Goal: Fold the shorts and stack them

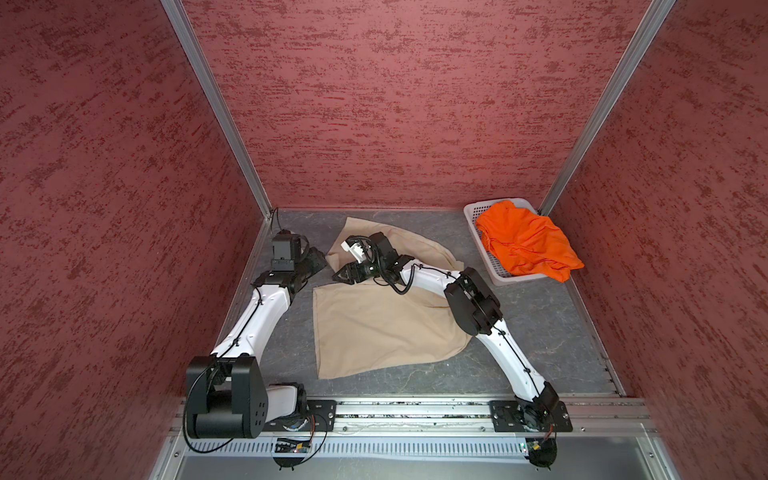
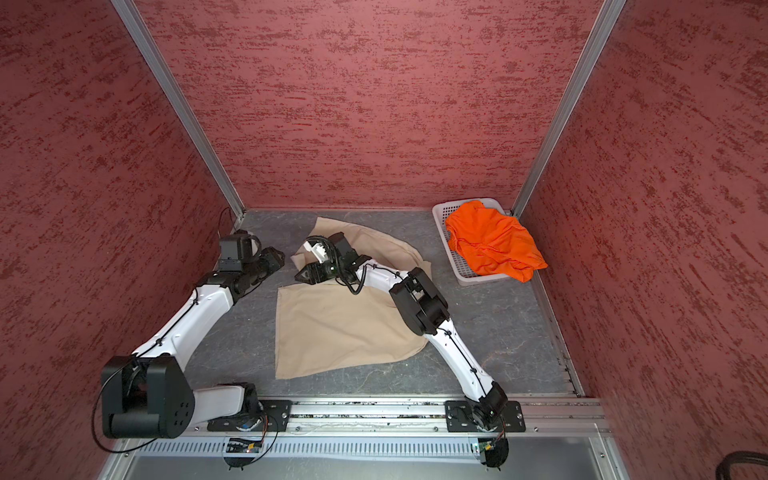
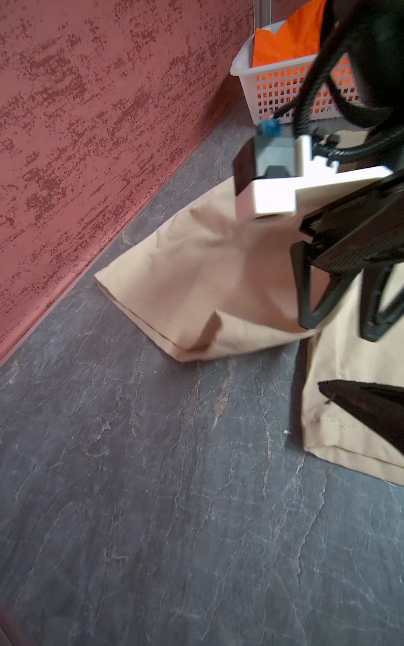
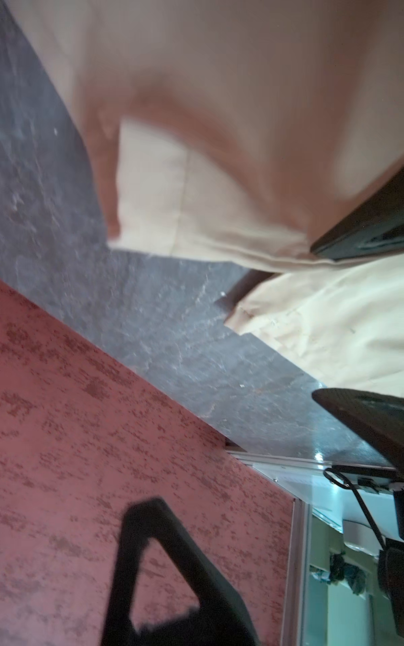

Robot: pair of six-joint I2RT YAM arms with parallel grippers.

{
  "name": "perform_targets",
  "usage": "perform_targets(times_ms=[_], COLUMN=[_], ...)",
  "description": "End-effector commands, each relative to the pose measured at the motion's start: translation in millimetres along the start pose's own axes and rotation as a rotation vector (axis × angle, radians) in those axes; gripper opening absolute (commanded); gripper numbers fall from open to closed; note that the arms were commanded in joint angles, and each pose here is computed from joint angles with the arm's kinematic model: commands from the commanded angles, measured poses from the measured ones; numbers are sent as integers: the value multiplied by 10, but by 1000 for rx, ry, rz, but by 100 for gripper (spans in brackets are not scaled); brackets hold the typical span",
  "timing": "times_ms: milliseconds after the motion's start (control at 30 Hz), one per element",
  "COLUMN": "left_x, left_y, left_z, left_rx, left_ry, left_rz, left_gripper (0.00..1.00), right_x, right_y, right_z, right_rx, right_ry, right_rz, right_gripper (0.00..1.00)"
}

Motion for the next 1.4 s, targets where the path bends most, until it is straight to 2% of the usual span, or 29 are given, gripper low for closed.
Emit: perform_targets(times_ms=[0,167,300,467,633,767,967,1067,1167,1300,1367], left_x=[-67,83,273,414,547,613,534,363,142,-103,-100], left_y=[-48,-299,-637,-1096,-1389,-1499,-1554,-1606,-1587,-1290,-1055], left_z=[-204,-458,-528,-311,-34,241,476,481,305,-75,-258], left_rx=[76,132,105,-2,-98,-173,-214,-192,-128,-41,-6], left_ry=[-37,-73,-76,-23,42,105,147,152,128,90,62], left_rz=[-7,59,132,189,252,273,258,237,209,145,123], left_gripper=[53,52,52,51,50,42,44,45,51,54,53], right_x=[-437,-467,-300,-38,109,181,200,28,-285,-749,-837], right_y=[449,1079,1431,1698,1890,2046,2232,2256,2326,2556,2655], right_z=[131,-340,-779,-1411,-1880,-2191,-2579,-2603,-2434,-1916,-1602], right_rx=[71,206,338,517,676,776,875,846,811,746,708], right_ry=[80,-87,-181,-350,-436,-503,-574,-539,-455,-315,-267], right_rz=[-146,-276,-273,-236,-185,-166,-166,-191,-224,-310,-337], right_gripper=[63,62,62,61,61,61,62,62,62,62,62])
Point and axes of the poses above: each gripper's point midway between its finger pads, its own y axis back along the fingers, its own z axis along the line the jaws close on, x = y × z, the point moved 4 cm from there along y, back along the fingers, and after that the axes turned 6 degrees about y, right-handed, at the moved point
